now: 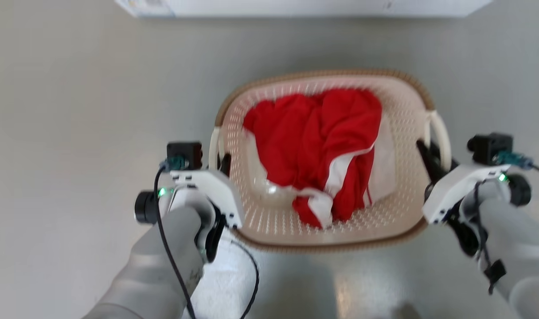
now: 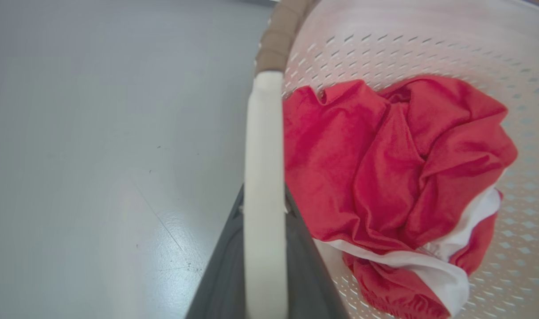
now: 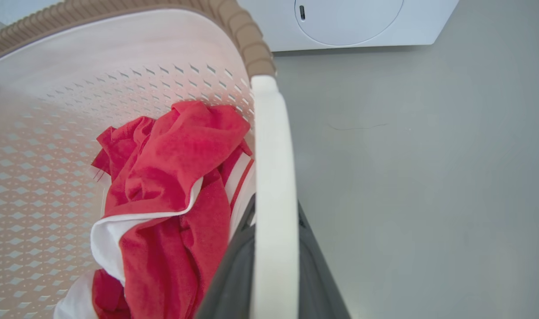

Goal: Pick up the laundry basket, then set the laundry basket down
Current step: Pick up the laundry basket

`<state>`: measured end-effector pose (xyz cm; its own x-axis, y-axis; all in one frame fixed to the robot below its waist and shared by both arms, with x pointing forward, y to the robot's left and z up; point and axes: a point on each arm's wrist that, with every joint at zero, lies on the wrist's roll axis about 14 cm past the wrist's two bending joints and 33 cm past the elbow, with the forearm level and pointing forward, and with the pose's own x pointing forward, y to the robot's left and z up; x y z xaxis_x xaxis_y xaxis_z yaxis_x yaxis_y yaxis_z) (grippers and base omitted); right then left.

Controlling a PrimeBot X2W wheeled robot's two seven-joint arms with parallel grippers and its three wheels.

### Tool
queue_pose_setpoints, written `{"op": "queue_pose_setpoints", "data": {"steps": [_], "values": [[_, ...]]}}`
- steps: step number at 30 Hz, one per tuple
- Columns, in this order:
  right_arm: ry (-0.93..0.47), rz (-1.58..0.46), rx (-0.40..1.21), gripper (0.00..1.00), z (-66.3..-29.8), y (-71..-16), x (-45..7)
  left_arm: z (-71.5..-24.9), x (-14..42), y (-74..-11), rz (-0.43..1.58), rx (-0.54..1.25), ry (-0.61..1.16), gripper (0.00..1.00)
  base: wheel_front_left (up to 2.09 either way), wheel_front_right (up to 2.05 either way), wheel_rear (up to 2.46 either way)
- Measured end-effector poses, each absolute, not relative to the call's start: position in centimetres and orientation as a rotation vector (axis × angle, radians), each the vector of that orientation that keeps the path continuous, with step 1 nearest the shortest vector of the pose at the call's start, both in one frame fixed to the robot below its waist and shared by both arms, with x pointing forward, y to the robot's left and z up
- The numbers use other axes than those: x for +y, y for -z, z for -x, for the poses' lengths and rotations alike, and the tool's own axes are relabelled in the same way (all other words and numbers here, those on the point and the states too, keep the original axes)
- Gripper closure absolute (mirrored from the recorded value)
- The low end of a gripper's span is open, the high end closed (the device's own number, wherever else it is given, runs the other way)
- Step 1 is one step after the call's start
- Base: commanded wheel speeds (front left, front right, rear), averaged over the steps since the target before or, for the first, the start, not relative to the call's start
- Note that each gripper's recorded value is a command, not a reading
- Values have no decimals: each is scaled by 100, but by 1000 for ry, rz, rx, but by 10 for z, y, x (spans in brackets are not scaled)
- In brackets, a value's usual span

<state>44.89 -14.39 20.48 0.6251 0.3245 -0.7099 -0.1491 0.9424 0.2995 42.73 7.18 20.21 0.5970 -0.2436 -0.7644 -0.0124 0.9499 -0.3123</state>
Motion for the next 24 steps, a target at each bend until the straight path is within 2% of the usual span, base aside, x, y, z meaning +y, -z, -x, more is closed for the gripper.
{"op": "queue_pose_setpoints", "data": {"steps": [24], "values": [[-245,-260,864,100,-375,-304,-132,-367,74,-291,274,903,205,100,0,0,0]]}}
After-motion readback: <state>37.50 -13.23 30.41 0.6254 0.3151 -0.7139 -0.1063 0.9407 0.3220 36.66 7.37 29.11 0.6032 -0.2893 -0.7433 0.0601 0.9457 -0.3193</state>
